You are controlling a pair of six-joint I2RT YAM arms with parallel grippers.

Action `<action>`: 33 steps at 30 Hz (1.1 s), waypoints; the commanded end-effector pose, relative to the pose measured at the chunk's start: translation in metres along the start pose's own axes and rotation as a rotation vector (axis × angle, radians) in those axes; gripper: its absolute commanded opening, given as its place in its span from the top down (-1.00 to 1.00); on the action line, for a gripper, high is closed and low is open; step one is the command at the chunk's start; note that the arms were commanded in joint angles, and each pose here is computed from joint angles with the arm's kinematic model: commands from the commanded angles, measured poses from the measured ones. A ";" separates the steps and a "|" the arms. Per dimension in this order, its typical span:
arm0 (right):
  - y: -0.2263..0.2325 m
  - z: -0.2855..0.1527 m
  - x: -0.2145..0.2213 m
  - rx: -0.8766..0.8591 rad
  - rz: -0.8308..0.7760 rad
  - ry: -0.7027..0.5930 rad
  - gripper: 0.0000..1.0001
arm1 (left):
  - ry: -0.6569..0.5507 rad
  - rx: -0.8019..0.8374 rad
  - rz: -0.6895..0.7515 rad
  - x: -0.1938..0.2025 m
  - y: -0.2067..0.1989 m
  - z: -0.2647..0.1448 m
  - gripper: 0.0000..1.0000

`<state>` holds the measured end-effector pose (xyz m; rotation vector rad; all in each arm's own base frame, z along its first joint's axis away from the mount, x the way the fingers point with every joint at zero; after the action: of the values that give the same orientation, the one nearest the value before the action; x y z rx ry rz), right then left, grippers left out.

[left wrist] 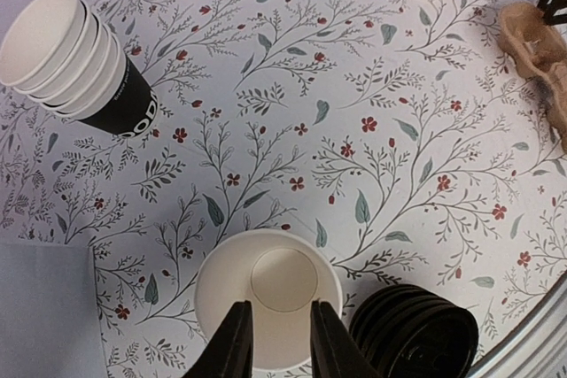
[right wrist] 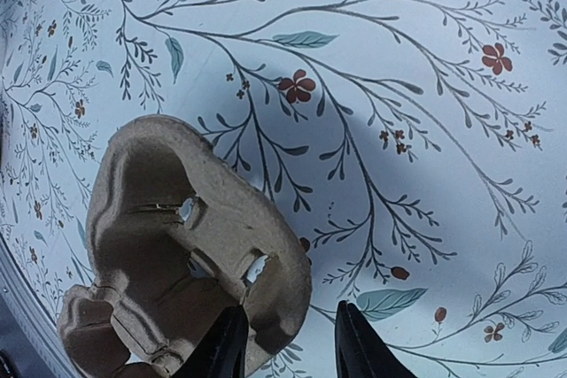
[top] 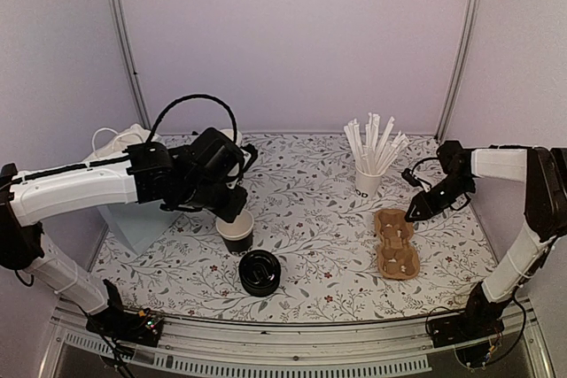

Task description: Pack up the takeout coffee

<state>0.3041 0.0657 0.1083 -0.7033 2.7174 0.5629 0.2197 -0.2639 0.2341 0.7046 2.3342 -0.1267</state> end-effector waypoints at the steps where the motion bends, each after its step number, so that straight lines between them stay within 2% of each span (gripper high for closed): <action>1: 0.000 0.000 -0.008 -0.045 0.031 -0.028 0.28 | -0.025 0.000 -0.022 -0.002 0.005 -0.005 0.48; 7: -0.004 0.005 -0.003 -0.102 0.085 -0.008 0.28 | -0.007 -0.002 -0.018 0.002 0.004 0.000 0.49; 12: -0.006 0.005 -0.003 -0.148 0.113 -0.010 0.64 | -0.006 -0.002 -0.016 0.002 0.004 0.001 0.49; 16: -0.016 -0.005 -0.001 -0.144 0.150 -0.031 0.85 | -0.006 -0.003 -0.019 0.002 0.004 0.001 0.49; 20: -0.030 -0.022 -0.001 -0.116 0.181 -0.060 0.86 | -0.006 -0.001 -0.017 0.002 0.003 0.002 0.49; 27: -0.094 -0.068 0.002 0.052 0.291 -0.156 0.86 | -0.014 0.006 -0.011 -0.001 0.002 0.001 0.49; 28: -0.101 -0.071 0.003 0.060 0.307 -0.164 0.81 | -0.016 0.009 -0.011 -0.001 0.002 0.001 0.49; 29: -0.106 -0.073 0.003 0.065 0.316 -0.173 0.66 | -0.019 0.016 -0.012 -0.002 0.002 -0.001 0.49; 32: -0.104 -0.076 0.002 0.058 0.304 -0.189 -0.01 | -0.023 0.066 -0.012 -0.003 -0.002 -0.008 0.49; 33: -0.100 -0.082 0.000 0.062 0.288 -0.210 -0.15 | -0.019 0.098 -0.005 -0.002 -0.005 -0.011 0.48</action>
<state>0.3419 -0.0548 0.1418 -0.1764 2.6697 0.5773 0.2176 -0.2638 0.2292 0.7184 2.3476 -0.1363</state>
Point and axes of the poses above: each gripper's point midway between its finger pads, its own z axis out along the fingers, its own y axis along the line the jaws close on, x = y × z, the point moved 6 cm from there along -z, back along the fingers
